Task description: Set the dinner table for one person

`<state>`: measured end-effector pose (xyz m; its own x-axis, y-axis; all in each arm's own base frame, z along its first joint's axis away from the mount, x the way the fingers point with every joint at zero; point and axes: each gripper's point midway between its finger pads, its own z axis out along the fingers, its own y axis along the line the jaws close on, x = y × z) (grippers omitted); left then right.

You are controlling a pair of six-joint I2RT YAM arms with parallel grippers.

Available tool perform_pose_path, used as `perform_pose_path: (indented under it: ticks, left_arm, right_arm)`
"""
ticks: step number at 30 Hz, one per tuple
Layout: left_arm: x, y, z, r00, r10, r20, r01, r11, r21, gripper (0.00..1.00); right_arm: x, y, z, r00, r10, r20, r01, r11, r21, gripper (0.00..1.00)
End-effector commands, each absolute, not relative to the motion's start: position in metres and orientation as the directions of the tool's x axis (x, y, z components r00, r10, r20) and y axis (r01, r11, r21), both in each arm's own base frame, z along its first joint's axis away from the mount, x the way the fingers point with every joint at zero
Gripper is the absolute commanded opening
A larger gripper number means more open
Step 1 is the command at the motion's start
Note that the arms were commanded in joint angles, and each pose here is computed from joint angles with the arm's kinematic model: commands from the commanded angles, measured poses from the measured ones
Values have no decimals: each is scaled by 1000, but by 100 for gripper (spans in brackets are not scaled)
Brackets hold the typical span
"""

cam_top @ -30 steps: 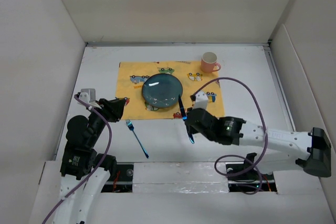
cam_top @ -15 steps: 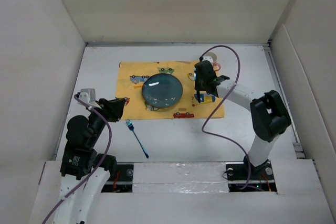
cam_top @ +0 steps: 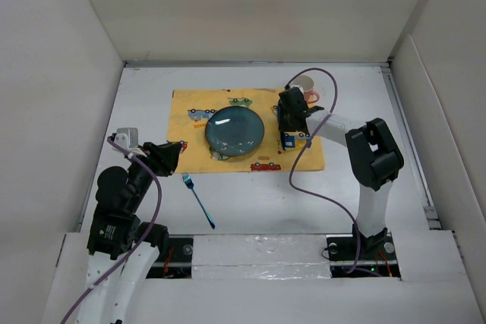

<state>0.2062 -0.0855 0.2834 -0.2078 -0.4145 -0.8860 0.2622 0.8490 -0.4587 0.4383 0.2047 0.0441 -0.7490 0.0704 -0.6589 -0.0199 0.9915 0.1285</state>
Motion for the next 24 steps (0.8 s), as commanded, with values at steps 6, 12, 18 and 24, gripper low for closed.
perform_pose_path:
  ticks: [6,12,18,24]
  left_arm:
    - [211,-86,288,-195,-419,-887,266,848,-459,29]
    - [228,-59,267,-210,-466,-860,48,873,-485,34]
    - [248,-54,236,-323,-463,-826,-70,882,-467,38]
    - [264,-63,201,-473,-442,-762,-135,891,-433,35]
  right_arm:
    - [448,206,61,-706,151,-692,18,980,196,23]
    - [451,212,105,-659,153,-736,-34,972,233,41]
    - [408,225,176,-551,143,-822,-169,946,278,45]
    - [327,237,232,-414,148,-898,-373,872,316,0]
